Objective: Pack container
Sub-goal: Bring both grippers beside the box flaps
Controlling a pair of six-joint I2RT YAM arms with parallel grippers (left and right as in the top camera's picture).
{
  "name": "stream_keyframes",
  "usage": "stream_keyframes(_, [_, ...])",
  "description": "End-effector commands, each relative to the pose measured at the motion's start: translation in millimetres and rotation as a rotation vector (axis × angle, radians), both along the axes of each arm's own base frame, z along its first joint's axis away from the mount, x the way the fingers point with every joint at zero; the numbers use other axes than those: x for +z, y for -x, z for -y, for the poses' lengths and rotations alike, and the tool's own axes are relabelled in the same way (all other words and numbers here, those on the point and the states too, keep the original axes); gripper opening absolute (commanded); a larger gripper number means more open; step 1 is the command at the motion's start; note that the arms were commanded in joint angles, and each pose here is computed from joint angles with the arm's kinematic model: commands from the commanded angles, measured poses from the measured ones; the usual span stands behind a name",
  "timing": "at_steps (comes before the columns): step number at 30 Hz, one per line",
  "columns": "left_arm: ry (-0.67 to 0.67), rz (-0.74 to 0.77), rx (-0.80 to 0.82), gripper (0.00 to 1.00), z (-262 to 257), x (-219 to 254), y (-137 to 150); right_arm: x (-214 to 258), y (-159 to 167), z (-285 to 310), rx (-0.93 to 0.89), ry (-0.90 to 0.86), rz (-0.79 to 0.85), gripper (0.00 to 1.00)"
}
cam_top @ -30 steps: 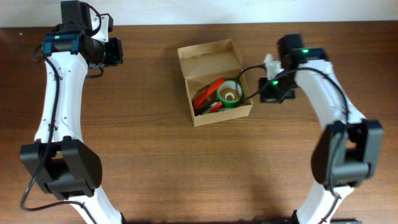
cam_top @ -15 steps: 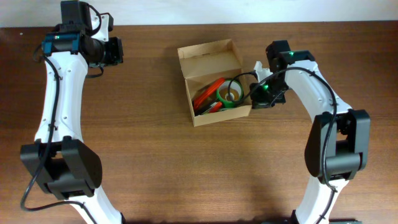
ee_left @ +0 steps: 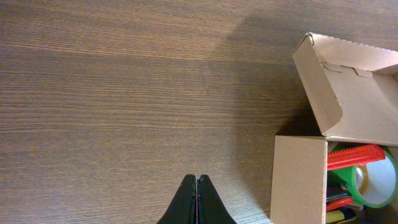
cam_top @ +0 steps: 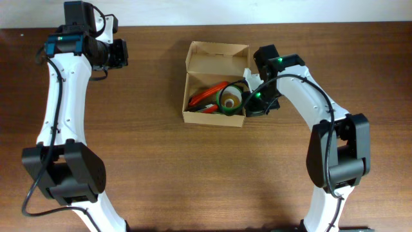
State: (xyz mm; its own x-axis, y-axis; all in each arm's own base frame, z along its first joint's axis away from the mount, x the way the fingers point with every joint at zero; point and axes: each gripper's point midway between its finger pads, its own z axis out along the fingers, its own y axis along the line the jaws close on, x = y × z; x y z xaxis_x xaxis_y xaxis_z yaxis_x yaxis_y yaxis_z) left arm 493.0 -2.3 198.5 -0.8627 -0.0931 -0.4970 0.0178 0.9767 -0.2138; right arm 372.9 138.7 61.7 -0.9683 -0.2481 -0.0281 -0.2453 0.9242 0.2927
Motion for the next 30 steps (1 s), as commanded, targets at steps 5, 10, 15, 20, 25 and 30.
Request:
stream_keyframes(5, [0.041,0.047,-0.014,0.02,5.5,1.9,-12.6,66.4,-58.2,43.3,-0.129,-0.012,0.186,0.04])
stream_keyframes(10, [0.183,0.157,-0.079,0.02,30.4,12.8,-40.2,105.4,-91.7,78.4,-0.242,-0.035,0.307,0.03])
stream_keyframes(15, [0.353,0.104,-0.117,0.02,52.1,-22.0,-54.6,108.8,-103.6,85.7,-0.285,-0.089,0.329,0.03])
stream_keyframes(20, [0.57,0.027,-0.169,0.02,79.2,-60.3,-62.5,97.2,-115.1,69.1,-0.293,-0.219,0.299,0.04])
stream_keyframes(25, [0.748,-0.058,-0.167,0.02,95.6,-94.7,-67.4,79.4,-132.2,51.4,-0.339,-0.41,0.236,0.04])
stream_keyframes(30, [0.781,-0.063,-0.182,0.02,98.9,-105.4,-69.6,50.2,-137.6,48.7,-0.367,-0.482,0.16,0.04])
